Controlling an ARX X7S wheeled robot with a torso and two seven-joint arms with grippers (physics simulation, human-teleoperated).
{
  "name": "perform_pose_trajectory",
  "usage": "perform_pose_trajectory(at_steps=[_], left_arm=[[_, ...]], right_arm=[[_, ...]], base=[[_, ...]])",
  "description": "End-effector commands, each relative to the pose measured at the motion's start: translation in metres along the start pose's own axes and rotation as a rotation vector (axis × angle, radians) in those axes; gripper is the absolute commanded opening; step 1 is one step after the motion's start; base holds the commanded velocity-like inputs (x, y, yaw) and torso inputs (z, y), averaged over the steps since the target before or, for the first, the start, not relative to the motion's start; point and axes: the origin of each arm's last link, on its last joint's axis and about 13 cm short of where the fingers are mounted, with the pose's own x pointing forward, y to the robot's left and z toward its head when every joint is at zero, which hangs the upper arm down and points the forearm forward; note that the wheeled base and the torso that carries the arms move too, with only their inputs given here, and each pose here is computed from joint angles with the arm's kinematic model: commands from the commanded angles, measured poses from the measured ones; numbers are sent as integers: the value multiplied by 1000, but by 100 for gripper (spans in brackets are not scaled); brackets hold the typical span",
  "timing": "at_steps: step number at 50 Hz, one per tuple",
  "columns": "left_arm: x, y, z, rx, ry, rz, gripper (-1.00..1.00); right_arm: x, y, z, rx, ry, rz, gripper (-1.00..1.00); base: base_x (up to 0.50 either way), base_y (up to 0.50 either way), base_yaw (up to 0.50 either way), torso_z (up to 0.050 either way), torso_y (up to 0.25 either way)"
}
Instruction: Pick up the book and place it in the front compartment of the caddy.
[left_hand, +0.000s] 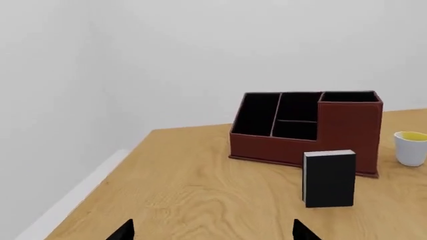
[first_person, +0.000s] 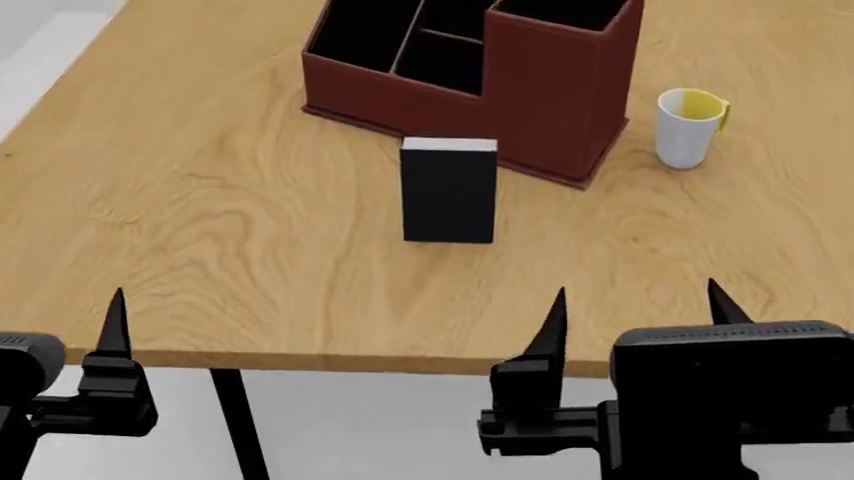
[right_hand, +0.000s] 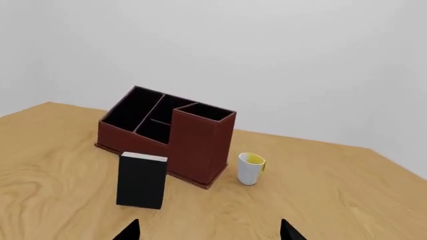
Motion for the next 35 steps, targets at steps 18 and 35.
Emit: perform_pose_trajectory(at_steps=[18,35], left_arm=[[3,-1,4,-14,-24,-11,100],[1,-1,5,-14,-29,-10,100]], right_arm=[[2,-5,4,48,-7,-8,100],[-2,-8,6,44,-17,-22,100]], base=[[500,136,0,0,2],[500,66,0,0,1]])
